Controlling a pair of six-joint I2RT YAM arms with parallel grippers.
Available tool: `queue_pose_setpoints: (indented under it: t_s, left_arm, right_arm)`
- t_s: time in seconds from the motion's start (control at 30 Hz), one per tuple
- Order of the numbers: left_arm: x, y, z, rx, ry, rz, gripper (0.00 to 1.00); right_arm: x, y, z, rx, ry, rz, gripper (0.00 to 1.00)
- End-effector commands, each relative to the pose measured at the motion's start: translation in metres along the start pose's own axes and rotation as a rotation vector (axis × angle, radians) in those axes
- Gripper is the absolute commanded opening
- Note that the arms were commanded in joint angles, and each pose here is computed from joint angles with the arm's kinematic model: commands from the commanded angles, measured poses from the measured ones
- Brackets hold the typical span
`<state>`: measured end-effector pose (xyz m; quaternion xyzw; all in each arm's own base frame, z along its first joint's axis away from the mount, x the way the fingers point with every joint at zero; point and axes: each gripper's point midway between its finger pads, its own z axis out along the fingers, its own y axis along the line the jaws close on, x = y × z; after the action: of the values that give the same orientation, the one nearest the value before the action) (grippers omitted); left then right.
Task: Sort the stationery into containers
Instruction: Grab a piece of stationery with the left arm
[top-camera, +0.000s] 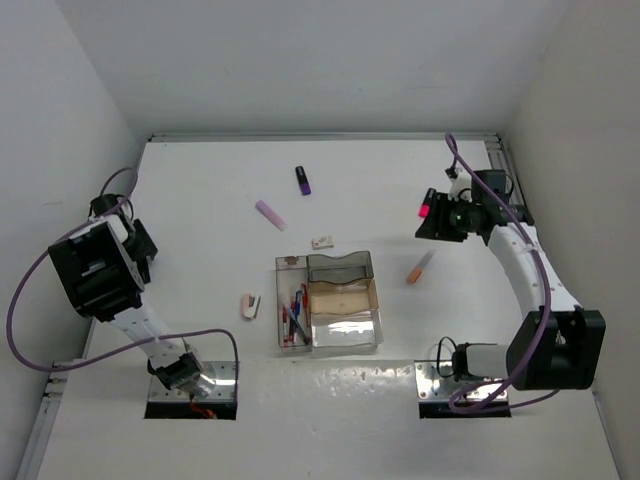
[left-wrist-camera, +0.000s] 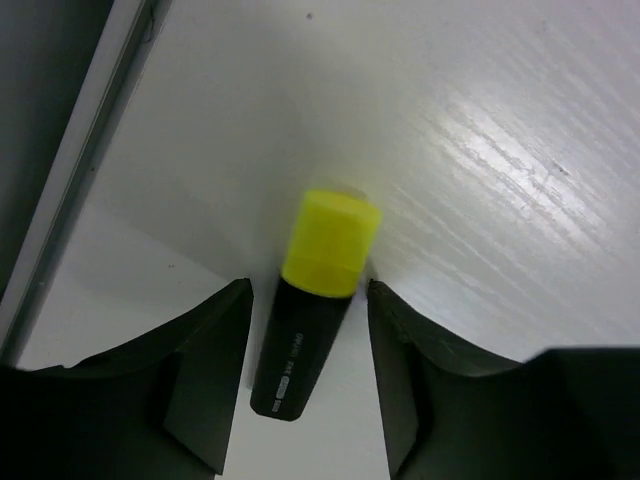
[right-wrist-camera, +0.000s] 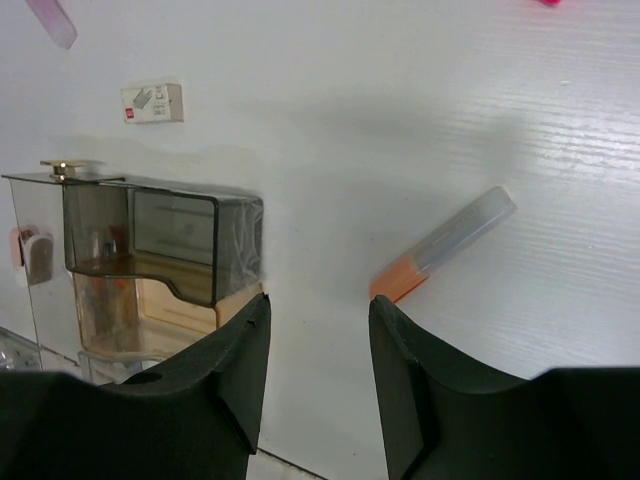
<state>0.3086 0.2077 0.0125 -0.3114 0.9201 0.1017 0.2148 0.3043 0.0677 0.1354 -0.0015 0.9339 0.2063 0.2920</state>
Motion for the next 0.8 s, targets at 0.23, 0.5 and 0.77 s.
queue_pose_setpoints:
  t_s: [0.23, 0.5, 0.77]
  left_arm:
    - [0.014, -0.047, 0.007, 0.105, 0.01, 0.212, 0.15]
    - [-0.019, -0.178, -0.09, 0.624, -0.228, 0.704, 0.01]
    - [0.037, -0.327, -0.261, 1.125, -0.394, 1.263, 0.01]
  right_arm:
    - [-0.009, -0.031, -0.022, 0.055, -0.098, 0.086, 0.43]
    - [-0.016, -0.058, -0.03, 0.088, -0.147, 0.206, 0.43]
    - [-0.017, -0.068, -0.029, 0.081, -0.169, 0.331, 0.43]
